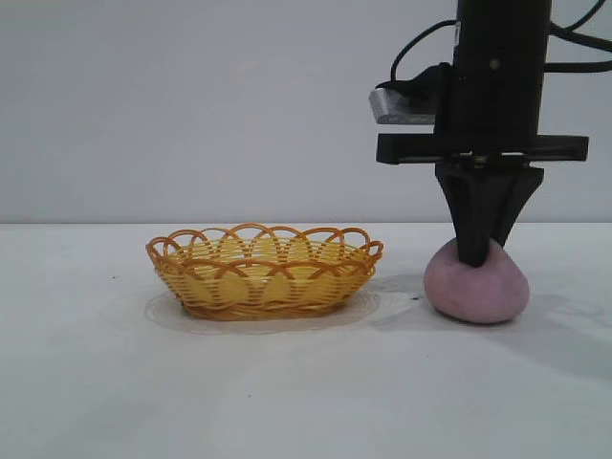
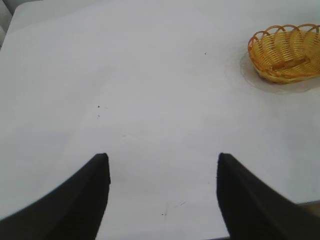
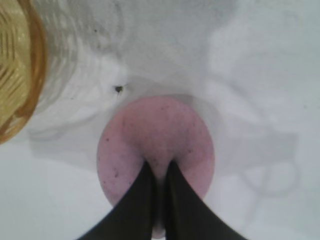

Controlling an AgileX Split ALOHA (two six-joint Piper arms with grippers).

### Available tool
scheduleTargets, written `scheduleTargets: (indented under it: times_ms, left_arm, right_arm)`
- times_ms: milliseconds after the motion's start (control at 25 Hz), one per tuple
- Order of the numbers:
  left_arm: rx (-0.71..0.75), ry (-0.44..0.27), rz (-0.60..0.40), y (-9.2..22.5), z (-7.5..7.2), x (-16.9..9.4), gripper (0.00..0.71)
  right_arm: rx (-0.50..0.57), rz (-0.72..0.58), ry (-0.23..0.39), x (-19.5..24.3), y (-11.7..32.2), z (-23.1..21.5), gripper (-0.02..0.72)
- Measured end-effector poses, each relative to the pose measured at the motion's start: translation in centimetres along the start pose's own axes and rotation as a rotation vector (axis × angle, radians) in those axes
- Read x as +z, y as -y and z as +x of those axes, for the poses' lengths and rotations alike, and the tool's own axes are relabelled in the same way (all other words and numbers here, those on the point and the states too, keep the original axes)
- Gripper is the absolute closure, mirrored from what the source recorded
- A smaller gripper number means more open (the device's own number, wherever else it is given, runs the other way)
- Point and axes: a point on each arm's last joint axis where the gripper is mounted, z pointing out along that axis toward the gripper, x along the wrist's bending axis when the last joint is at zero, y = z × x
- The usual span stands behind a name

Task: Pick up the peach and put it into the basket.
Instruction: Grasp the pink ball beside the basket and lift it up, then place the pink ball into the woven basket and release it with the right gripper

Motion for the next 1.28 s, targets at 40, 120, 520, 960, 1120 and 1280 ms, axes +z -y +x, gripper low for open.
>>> scheduleTargets:
  times_ms: [40,120,520,960,1120,1280]
  left_arm:
    - [0.000,0.000,0.000,0.0,0.0,0.0,0.301]
    - [0.000,0.000,0.000,0.0,0.0,0.0,0.301]
    - [0.000,0.000,0.000,0.0,0.0,0.0,0.301]
    - [0.000,0.000,0.000,0.0,0.0,0.0,0.301]
    - [0.000,0.000,0.000,0.0,0.0,0.0,0.301]
    - [0.000,0.000,0.000,0.0,0.0,0.0,0.301]
  right_arm:
    - [-0.001,-0.018,-0.001,-0.8,0.0,0.0,0.703]
    - [-0.002,-0.062,-0.003,-2.5,0.2,0.1,0.703]
    - [-0.053,-0.233,-0.051,-8.1,-0.3,2.8,0.703]
    - [-0.214,-0.245,-0.104,-5.8,-3.1,10.4,0.703]
    - [-0.216,-0.220,-0.103,-3.8,-4.3,11.0,0.703]
    - [-0.215,-0.188,-0.097,-1.8,-4.8,11.2,0.703]
